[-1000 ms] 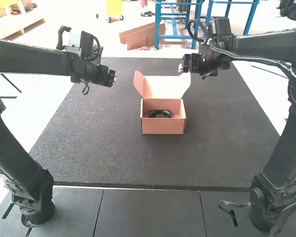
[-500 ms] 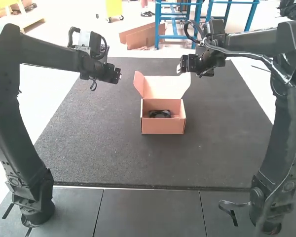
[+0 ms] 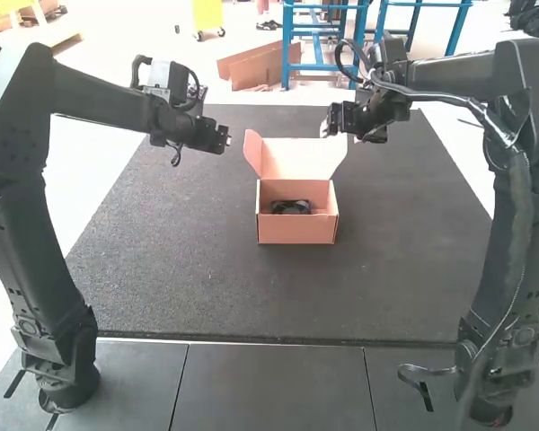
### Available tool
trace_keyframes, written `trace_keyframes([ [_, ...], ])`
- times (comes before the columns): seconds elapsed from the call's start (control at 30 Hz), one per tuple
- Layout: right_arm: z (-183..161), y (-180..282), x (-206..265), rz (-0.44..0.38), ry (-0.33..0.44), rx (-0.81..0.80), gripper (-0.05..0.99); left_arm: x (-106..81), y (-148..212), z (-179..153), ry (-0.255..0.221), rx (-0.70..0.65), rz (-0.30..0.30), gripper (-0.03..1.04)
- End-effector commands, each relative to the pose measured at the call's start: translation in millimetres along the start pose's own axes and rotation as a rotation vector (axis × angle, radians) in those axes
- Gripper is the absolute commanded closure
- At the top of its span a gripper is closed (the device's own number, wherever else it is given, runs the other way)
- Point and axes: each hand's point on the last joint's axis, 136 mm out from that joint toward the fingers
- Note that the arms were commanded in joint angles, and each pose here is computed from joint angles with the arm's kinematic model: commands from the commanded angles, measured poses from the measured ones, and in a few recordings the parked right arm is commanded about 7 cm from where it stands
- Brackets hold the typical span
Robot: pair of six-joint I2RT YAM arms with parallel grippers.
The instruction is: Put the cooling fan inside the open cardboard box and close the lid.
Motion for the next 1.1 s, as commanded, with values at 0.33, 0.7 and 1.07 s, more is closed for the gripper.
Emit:
trace_keyframes([
  [0.33, 16, 10, -7, 0.016, -0.042, -0.033, 0.04, -26.8, -14, 7, -0.011, -0.029, -0.07, 0.04],
  [0.7, 17, 14, -9, 0.026, -0.051, -0.037, 0.03, -44.0, -16, 19, -0.02, -0.076, -0.097, 0.04],
  [1.07, 15, 13, -4, 0.053, -0.057, -0.028, 0.06, -61.8, -15, 24, -0.024, -0.1, -0.128, 0.04],
])
Point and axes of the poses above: each hand's point on the last joint's axis, 136 mm out from that joint toward the fingers, its own y axis back along the fingers, its own x axis along the line the jaws close on, z = x × y, and after that the axes turned 4 degrees about y, right-handed
